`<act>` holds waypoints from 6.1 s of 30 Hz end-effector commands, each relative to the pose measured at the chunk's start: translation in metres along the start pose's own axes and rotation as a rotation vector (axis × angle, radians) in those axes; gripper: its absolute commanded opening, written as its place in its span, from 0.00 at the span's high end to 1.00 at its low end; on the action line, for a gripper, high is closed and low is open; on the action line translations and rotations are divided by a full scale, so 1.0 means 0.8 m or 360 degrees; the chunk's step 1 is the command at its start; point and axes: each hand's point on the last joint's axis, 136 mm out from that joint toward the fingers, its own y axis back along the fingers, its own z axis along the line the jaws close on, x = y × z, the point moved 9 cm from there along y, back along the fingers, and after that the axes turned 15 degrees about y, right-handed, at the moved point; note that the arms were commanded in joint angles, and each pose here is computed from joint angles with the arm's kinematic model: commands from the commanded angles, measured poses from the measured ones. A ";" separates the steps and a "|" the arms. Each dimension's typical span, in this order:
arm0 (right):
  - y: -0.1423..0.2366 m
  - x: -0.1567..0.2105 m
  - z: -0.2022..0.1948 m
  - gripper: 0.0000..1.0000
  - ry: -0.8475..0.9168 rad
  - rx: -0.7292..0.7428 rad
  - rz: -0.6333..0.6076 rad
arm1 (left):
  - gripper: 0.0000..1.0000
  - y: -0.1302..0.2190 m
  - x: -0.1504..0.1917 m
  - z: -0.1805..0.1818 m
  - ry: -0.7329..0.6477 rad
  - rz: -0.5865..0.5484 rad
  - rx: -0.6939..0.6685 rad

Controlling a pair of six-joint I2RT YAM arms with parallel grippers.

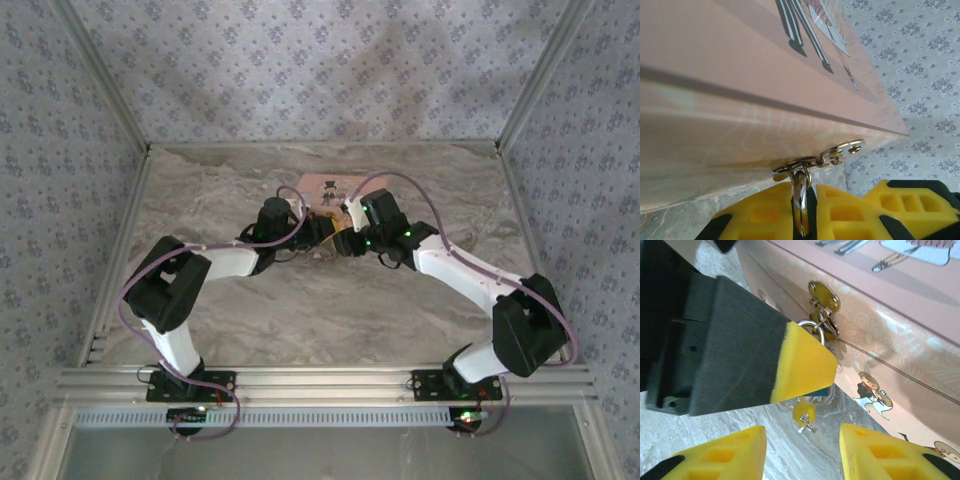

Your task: Unlock a padlock with a key

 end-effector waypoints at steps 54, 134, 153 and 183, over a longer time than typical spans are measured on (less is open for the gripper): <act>-0.017 0.034 0.005 0.58 -0.0105 0.0030 0.0082 | 0.90 0.005 0.011 0.028 -0.0028 0.0030 -0.0182; -0.097 0.090 0.075 1.00 0.0455 0.0065 0.0307 | 0.48 0.103 -0.068 0.017 -0.0166 -0.0582 -0.0550; -0.083 0.075 0.066 1.00 0.0735 -0.0037 0.0406 | 0.61 0.069 -0.129 0.036 -0.0188 -0.0562 -0.0636; -0.080 0.033 0.089 1.00 0.0998 -0.0155 0.0259 | 0.66 0.051 -0.097 0.050 -0.0100 -0.0463 -0.0559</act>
